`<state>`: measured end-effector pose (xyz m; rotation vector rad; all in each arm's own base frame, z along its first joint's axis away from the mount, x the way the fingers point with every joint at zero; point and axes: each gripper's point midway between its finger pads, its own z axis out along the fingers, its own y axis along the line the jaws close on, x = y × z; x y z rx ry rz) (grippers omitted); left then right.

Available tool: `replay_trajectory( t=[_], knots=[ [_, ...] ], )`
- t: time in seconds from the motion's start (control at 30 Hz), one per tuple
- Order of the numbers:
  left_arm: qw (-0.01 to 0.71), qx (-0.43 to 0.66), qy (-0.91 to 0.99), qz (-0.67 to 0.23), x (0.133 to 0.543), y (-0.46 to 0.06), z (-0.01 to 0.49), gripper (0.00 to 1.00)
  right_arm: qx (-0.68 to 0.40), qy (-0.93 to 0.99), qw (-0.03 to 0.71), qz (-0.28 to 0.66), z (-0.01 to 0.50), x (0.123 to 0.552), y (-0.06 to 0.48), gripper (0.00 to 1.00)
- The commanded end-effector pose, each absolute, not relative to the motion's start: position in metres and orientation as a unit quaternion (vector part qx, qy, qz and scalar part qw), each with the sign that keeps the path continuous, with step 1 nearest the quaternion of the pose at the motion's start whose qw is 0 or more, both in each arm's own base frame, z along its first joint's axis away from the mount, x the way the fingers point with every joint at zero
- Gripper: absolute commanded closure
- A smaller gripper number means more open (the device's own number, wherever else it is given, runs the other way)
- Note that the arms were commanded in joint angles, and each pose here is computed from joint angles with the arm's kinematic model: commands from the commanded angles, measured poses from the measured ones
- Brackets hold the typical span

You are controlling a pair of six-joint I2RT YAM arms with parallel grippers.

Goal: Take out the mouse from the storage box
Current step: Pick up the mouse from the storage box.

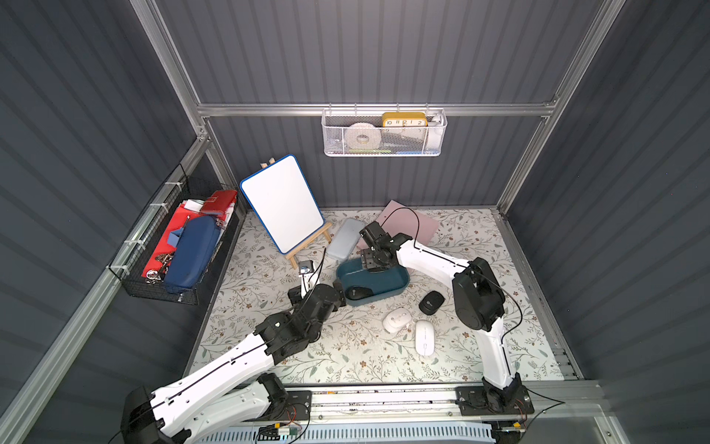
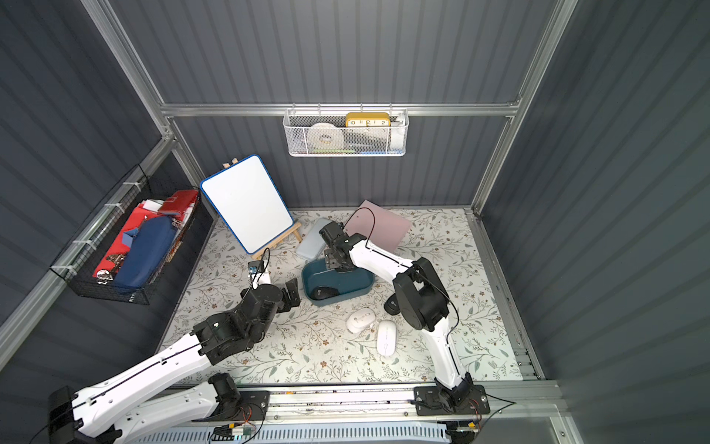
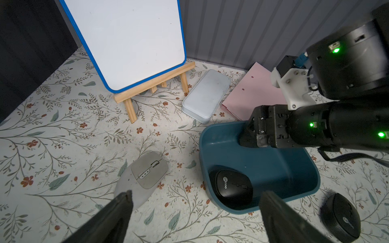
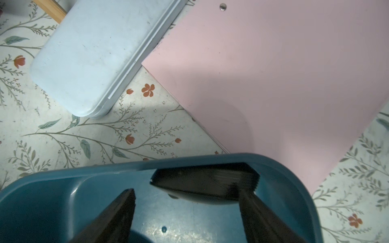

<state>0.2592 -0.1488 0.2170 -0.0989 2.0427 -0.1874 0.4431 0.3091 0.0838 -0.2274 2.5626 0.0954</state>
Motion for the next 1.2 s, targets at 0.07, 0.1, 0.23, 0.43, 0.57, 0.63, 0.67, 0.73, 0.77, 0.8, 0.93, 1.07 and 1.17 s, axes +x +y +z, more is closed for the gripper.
replay_trajectory(
  t=[0.07, 0.1, 0.23, 0.43, 0.57, 0.63, 0.67, 0.73, 0.77, 0.8, 0.93, 1.07, 1.17],
  knots=[
    [0.518, -0.043, 0.851, -0.081, 0.26, -0.148, 0.216, 0.01, -0.097, 0.96, 0.263, 0.032, 0.065, 0.448, 0.31, 0.19],
    [0.517, -0.042, 0.851, -0.08, 0.26, -0.149, 0.216, 0.01, -0.098, 0.961, 0.257, 0.031, 0.061, 0.446, 0.311, 0.19],
    [0.514, -0.04, 0.853, -0.078, 0.261, -0.151, 0.213, 0.0, -0.1, 0.966, 0.236, 0.034, 0.052, 0.439, 0.311, 0.2],
    [0.51, -0.035, 0.856, -0.071, 0.264, -0.154, 0.209, 0.01, -0.1, 0.965, 0.239, 0.041, 0.073, 0.427, 0.302, 0.2],
    [0.508, -0.032, 0.858, -0.07, 0.265, -0.156, 0.206, 0.01, -0.088, 0.968, 0.225, 0.069, 0.07, 0.417, 0.298, 0.17],
    [0.507, -0.031, 0.859, -0.069, 0.265, -0.157, 0.205, 0.01, -0.091, 0.97, 0.212, 0.079, 0.062, 0.411, 0.301, 0.17],
    [0.507, -0.03, 0.859, -0.069, 0.266, -0.157, 0.205, 0.01, -0.093, 0.971, 0.207, 0.081, 0.057, 0.409, 0.302, 0.17],
    [0.507, -0.029, 0.859, -0.069, 0.266, -0.158, 0.205, 0.01, -0.097, 0.971, 0.202, 0.086, 0.05, 0.408, 0.303, 0.12],
    [0.506, -0.029, 0.859, -0.068, 0.266, -0.157, 0.205, 0.01, -0.1, 0.97, 0.199, 0.095, 0.048, 0.408, 0.305, 0.1],
    [0.506, -0.029, 0.859, -0.068, 0.265, -0.157, 0.205, 0.01, -0.103, 0.97, 0.194, 0.107, 0.045, 0.407, 0.306, 0.08],
    [0.507, -0.032, 0.859, -0.07, 0.264, -0.155, 0.206, 0.01, -0.152, 0.964, 0.191, 0.108, 0.044, 0.405, 0.306, 0.06],
    [0.508, -0.033, 0.858, -0.073, 0.263, -0.154, 0.206, 0.01, -0.256, 0.946, 0.18, 0.084, 0.047, 0.394, 0.299, 0.07],
    [0.508, -0.03, 0.858, -0.072, 0.264, -0.156, 0.204, 0.0, -0.312, 0.931, 0.181, 0.06, 0.051, 0.392, 0.291, 0.08]
  ],
)
